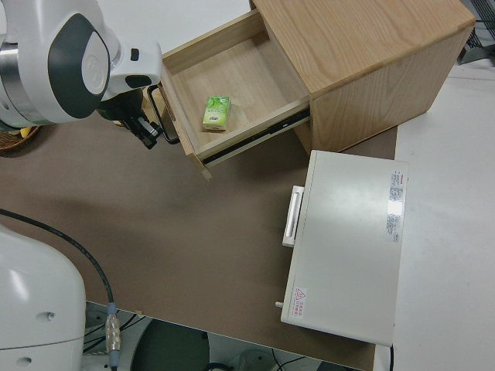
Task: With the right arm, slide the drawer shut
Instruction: 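Move the right gripper up to the front edge of the open wooden drawer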
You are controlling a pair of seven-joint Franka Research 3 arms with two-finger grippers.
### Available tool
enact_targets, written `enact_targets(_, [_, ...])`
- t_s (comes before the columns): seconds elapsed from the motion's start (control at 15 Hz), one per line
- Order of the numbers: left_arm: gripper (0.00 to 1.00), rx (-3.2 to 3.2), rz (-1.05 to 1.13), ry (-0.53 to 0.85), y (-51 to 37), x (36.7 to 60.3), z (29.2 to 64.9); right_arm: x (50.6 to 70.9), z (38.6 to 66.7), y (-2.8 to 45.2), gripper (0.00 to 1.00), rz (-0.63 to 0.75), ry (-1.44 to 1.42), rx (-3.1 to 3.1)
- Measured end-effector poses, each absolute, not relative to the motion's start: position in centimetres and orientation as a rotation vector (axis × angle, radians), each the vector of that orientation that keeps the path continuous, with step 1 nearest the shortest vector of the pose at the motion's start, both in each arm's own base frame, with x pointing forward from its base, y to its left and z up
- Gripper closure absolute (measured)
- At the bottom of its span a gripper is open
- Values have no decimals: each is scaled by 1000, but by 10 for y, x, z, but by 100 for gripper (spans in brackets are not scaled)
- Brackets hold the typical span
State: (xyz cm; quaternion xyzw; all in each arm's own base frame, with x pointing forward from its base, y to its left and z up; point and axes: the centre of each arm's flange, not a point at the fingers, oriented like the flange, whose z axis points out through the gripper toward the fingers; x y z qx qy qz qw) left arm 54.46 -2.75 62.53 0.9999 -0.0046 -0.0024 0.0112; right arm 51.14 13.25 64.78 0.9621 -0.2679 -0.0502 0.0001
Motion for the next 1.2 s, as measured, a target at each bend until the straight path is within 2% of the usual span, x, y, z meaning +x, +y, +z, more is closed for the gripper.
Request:
enact_targets(0.8, [0, 3119, -8, -14, -27, 545, 625, 503, 610, 211, 99, -153, -1179, 2966])
enact_targets(1.2, [0, 3119, -8, -14, -27, 545, 625, 516, 580, 222, 99, -188, -1263, 2924])
